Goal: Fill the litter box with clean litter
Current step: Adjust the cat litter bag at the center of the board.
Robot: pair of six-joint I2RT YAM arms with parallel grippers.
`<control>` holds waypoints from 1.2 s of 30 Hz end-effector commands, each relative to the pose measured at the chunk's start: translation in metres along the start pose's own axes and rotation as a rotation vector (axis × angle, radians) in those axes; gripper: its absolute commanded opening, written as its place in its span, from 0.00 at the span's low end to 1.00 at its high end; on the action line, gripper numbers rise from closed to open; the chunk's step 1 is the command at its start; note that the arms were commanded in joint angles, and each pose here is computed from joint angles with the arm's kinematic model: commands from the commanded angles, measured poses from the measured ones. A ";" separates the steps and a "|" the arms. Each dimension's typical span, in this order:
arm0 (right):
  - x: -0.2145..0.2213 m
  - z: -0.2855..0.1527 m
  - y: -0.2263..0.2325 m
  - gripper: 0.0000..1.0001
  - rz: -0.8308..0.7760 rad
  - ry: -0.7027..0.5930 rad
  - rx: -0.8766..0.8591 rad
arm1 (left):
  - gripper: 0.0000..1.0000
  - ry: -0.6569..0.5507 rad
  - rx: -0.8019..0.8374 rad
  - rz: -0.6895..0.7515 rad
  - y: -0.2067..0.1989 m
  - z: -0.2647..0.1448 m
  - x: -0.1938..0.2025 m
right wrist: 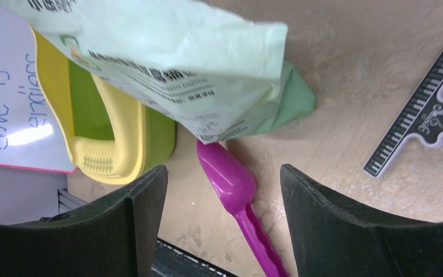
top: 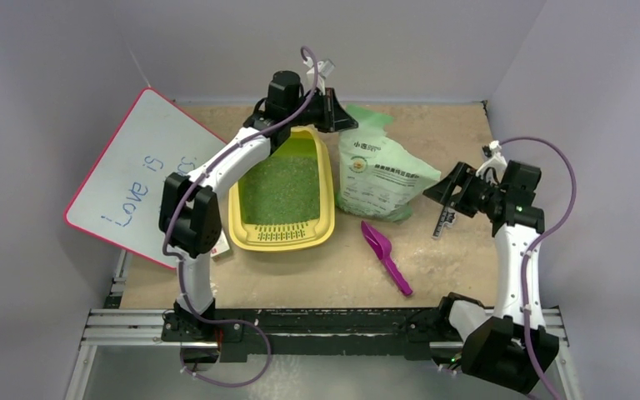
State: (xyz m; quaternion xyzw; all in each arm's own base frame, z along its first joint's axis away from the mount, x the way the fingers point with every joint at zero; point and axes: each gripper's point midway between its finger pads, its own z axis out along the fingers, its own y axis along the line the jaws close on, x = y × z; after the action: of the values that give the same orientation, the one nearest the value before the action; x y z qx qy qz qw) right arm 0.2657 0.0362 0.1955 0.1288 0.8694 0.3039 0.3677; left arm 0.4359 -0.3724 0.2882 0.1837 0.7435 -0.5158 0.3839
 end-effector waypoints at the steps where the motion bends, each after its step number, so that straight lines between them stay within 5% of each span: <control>1: -0.033 -0.008 0.014 0.74 -0.070 -0.067 -0.007 | 0.00 -0.203 0.188 0.243 -0.082 -0.040 -0.070; 9: -0.038 -0.009 0.019 0.74 -0.085 -0.037 -0.028 | 0.00 -0.258 0.169 0.387 -0.084 -0.063 -0.070; 16: -0.007 -0.013 0.019 0.75 -0.032 0.033 -0.040 | 0.00 -0.214 0.096 0.338 -0.059 -0.055 -0.058; 22: 0.021 -0.009 0.021 0.73 0.043 0.083 -0.095 | 0.41 -0.167 0.077 0.317 -0.051 -0.053 -0.046; 25: 0.033 -0.005 0.015 0.73 0.050 0.120 -0.070 | 0.52 -0.147 0.064 0.308 -0.047 -0.052 -0.043; 32: 0.076 0.016 0.022 0.74 -0.083 0.288 -0.003 | 0.61 -0.146 0.031 0.314 -0.045 -0.055 -0.045; 36: 0.081 0.025 0.023 0.75 -0.207 0.248 0.048 | 0.63 -0.142 0.003 0.312 -0.039 -0.055 -0.044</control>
State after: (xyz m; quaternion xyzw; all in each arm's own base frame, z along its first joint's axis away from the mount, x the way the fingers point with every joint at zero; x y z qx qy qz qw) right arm 0.2231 0.1027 0.1591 0.0324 0.9159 0.3124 0.2500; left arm 0.4172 -0.3417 0.3087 0.2465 0.7104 -0.4763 0.4557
